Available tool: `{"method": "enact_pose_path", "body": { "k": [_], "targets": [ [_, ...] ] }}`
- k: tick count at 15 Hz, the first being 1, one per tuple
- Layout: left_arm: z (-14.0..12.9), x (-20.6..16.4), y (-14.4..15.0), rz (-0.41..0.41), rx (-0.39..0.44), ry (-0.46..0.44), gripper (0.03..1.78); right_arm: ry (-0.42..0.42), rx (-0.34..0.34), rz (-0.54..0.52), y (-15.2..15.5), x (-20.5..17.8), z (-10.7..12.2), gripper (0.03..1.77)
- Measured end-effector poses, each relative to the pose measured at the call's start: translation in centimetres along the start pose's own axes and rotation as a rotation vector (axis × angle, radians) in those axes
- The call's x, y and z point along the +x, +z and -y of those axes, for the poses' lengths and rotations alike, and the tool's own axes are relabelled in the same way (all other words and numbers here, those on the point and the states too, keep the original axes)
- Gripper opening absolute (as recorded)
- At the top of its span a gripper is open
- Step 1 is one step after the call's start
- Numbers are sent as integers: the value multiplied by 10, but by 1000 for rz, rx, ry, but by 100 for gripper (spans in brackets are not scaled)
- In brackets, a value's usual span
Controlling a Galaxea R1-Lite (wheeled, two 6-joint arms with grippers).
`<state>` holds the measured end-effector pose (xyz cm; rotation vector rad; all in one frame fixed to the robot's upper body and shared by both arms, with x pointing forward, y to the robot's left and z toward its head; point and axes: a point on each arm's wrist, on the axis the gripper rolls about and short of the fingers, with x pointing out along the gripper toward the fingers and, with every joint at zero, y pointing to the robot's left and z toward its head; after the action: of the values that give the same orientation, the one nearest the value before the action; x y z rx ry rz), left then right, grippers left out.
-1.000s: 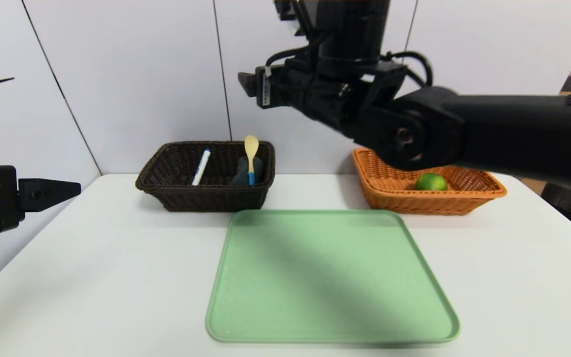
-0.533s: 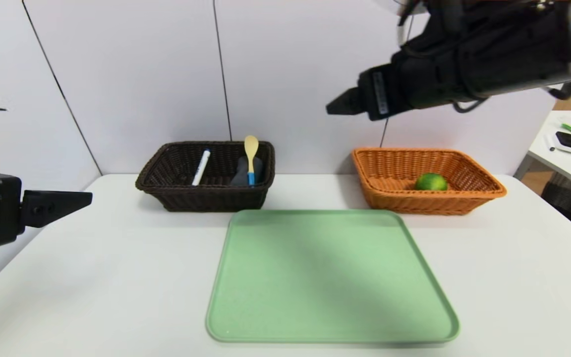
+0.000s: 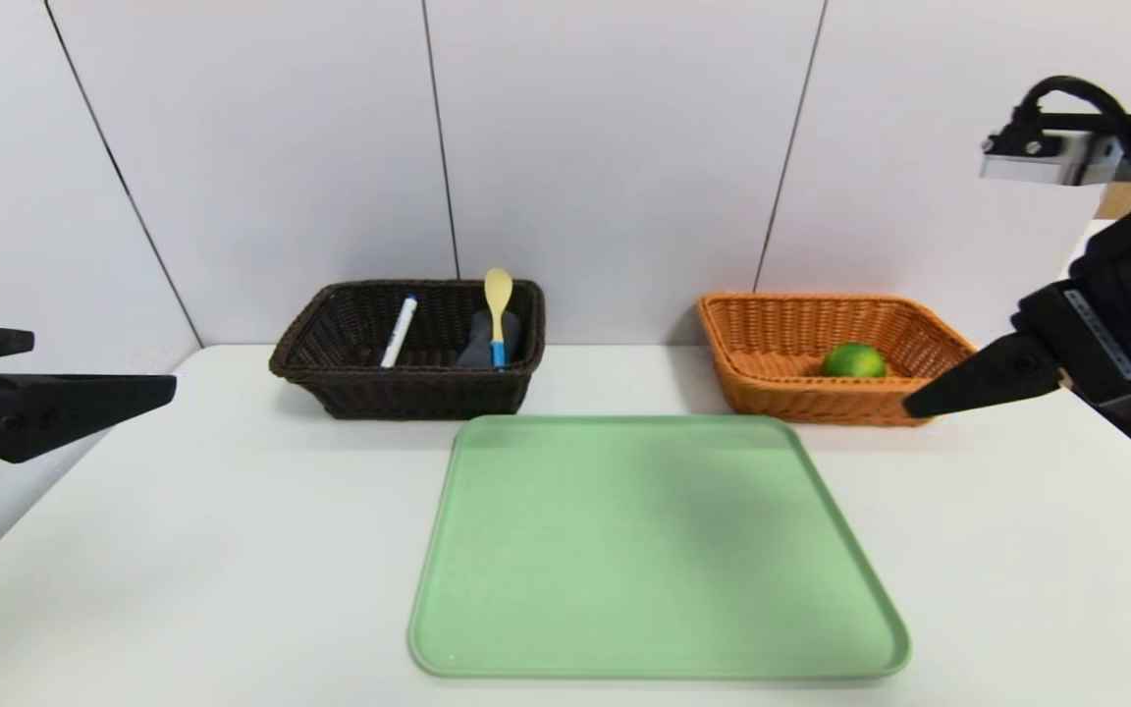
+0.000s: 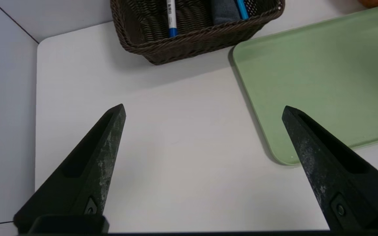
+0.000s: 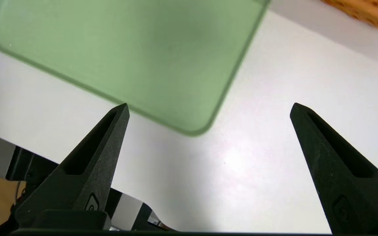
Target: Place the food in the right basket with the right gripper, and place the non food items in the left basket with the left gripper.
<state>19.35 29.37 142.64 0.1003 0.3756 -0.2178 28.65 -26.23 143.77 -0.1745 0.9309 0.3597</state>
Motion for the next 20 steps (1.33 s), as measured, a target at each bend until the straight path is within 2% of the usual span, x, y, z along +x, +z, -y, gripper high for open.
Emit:
{"method": "enact_pose_path", "body": {
  "k": [4,9,13,17,20],
  "targets": [
    [-13,-15,-4,29,-42,104,169,-119,119,9,-39,-25,24,169],
    [-22,-53,-33,87,-96,230,169,-201,208,80,-108,-55,22,169],
    [-19,-91,-71,108,-110,315,169,-257,233,246,-178,-65,6,169],
    [-13,-113,-108,154,-137,393,169,-307,220,399,-252,-64,-16,169],
    [-6,-121,-136,184,-147,410,169,-342,203,544,-287,-56,-25,169]
  ]
}}
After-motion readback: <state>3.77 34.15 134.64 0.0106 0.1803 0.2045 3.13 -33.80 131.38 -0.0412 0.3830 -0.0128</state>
